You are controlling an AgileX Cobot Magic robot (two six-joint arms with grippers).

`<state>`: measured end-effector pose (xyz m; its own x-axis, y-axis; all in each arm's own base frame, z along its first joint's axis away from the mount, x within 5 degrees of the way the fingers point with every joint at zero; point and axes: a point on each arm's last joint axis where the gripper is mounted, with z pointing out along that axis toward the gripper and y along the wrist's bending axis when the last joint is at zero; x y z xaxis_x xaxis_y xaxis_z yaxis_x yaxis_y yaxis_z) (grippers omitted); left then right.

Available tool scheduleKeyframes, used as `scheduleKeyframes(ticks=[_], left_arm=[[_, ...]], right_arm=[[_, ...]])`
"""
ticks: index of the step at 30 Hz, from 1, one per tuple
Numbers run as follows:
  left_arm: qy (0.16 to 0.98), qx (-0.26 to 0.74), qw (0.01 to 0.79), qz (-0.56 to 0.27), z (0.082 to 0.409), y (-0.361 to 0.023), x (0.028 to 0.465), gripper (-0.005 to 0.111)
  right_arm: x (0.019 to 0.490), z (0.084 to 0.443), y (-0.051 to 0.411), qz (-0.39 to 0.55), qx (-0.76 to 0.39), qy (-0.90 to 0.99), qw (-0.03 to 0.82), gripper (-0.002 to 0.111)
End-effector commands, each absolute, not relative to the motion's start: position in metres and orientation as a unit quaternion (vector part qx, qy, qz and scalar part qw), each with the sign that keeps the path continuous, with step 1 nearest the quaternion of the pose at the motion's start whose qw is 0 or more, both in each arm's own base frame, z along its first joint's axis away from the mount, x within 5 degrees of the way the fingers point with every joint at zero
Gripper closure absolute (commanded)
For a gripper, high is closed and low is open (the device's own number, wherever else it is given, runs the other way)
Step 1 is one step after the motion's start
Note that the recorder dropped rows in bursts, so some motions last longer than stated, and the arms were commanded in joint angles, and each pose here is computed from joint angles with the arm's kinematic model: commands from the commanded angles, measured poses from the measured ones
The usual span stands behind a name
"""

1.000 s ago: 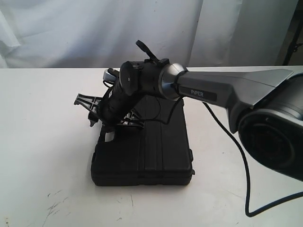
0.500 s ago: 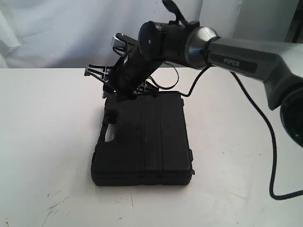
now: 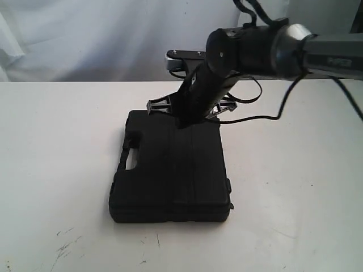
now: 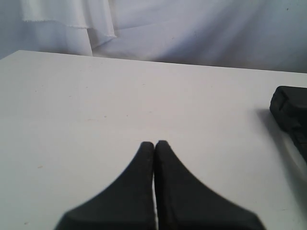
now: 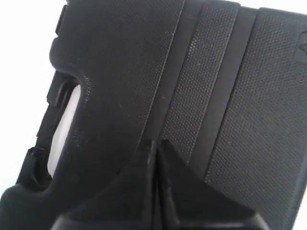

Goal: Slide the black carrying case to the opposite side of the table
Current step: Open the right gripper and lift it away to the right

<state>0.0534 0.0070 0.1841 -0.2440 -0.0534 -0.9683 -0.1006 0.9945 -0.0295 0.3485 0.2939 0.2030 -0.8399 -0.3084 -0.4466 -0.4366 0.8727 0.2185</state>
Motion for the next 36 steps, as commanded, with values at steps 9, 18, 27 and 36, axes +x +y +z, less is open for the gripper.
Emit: scheduleKeyframes(ticks=[9, 18, 27, 36], left_arm=[[0.787, -0.047, 0.615, 0.017, 0.183, 0.007, 0.053, 0.107], [0.787, -0.047, 0.615, 0.017, 0.183, 0.007, 0.053, 0.107], [0.787, -0.047, 0.615, 0.017, 0.183, 0.007, 0.053, 0.107], [0.787, -0.047, 0.615, 0.017, 0.183, 0.007, 0.053, 0.107]], right_arm=[[0.255, 0.284, 0.215, 0.209, -0.206, 0.885, 0.361, 0.108], [0.215, 0.318, 0.179, 0.178, -0.22, 0.895, 0.345, 0.108], [0.199, 0.337, 0.168, 0.191, -0.224, 0.886, 0.357, 0.108], [0.185, 0.351, 0.152, 0.171, -0.236, 0.883, 0.369, 0.108]])
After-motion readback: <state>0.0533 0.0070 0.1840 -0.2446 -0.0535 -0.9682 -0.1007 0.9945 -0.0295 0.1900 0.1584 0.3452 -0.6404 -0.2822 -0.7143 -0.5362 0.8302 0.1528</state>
